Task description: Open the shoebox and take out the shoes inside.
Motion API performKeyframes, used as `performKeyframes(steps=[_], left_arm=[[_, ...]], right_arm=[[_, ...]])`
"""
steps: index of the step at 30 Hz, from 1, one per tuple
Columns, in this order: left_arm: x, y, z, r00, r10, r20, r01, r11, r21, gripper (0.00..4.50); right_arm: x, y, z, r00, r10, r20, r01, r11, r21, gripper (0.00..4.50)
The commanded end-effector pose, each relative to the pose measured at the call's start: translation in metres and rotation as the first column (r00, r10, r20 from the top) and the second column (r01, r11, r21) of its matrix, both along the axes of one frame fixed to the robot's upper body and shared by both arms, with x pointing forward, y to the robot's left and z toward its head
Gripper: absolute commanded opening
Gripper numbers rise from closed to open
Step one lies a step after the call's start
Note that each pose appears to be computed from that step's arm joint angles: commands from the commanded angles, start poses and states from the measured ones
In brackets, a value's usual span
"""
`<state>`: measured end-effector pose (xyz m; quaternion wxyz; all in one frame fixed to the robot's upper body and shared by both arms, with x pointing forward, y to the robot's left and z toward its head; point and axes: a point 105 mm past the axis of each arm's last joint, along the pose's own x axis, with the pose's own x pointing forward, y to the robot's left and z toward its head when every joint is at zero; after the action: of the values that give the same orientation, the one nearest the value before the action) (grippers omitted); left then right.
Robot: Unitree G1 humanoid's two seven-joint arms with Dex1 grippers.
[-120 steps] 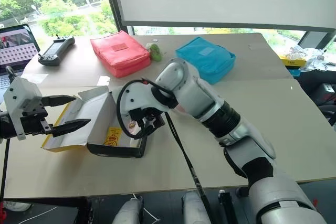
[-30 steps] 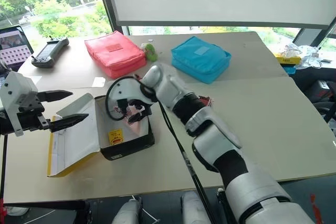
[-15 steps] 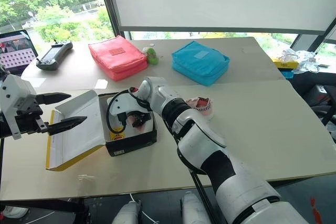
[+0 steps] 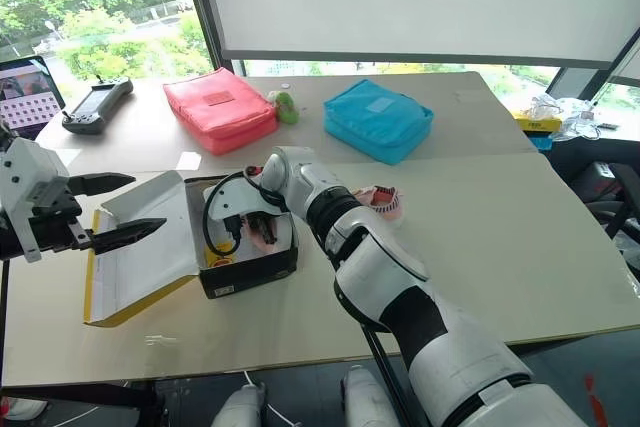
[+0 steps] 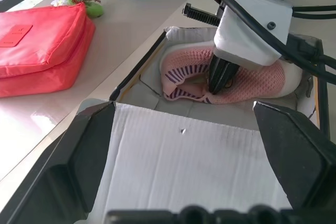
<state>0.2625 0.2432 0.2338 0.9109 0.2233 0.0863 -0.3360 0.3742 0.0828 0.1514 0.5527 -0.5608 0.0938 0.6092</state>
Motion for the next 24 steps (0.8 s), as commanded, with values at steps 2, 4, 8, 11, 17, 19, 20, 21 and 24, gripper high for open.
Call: performKeyframes(steps=[2, 4, 8, 11, 17, 19, 20, 21, 24], left_arm=[[0.002, 0.0, 0.011, 0.999, -0.001, 0.051, 0.0, 0.999, 0.032, 4.5], [0.003, 0.0, 0.012, 0.999, -0.003, 0.054, 0.001, 1.0, 0.031, 4.5], [0.006, -0.001, 0.012, 0.998, -0.01, 0.057, 0.008, 0.999, 0.031, 4.5], [0.009, -0.002, 0.012, 0.998, -0.016, 0.057, 0.014, 0.999, 0.032, 4.5], [0.012, -0.003, 0.013, 0.998, -0.03, 0.056, 0.028, 0.999, 0.035, 4.5], [0.013, -0.004, 0.013, 0.998, -0.033, 0.056, 0.031, 0.999, 0.036, 4.5], [0.013, -0.004, 0.013, 0.998, -0.035, 0.056, 0.033, 0.999, 0.036, 4.5], [0.013, -0.004, 0.013, 0.998, -0.036, 0.055, 0.034, 0.999, 0.037, 4.5], [0.013, -0.003, 0.013, 0.998, -0.037, 0.055, 0.034, 0.999, 0.039, 4.5]], right_arm=[[-0.011, 0.008, 0.051, 0.997, 0.051, -0.065, -0.038, 0.981, 0.192, 0.06], [-0.017, 0.006, 0.074, 0.992, 0.056, -0.11, -0.024, 0.962, 0.273, 0.06], [-0.02, -0.008, 0.11, 0.986, 0.028, -0.163, 0.038, 0.922, 0.385, 0.06], [-0.023, -0.018, 0.122, 0.985, 0.016, -0.172, 0.057, 0.911, 0.409, 0.06], [-0.018, -0.052, 0.119, 1.0, 0.022, -0.002, -0.021, 0.953, 0.302, 1.14], [-0.026, -0.06, 0.118, 0.997, 0.072, 0.027, -0.076, 0.965, 0.25, 1.8], [-0.029, -0.062, 0.118, 0.995, 0.091, 0.039, -0.098, 0.968, 0.233, 2.16], [-0.035, -0.065, 0.115, 0.992, 0.119, 0.044, -0.125, 0.971, 0.202, 2.48], [-0.05, -0.068, 0.106, 0.977, 0.203, 0.062, -0.21, 0.968, 0.138, 3.59]])
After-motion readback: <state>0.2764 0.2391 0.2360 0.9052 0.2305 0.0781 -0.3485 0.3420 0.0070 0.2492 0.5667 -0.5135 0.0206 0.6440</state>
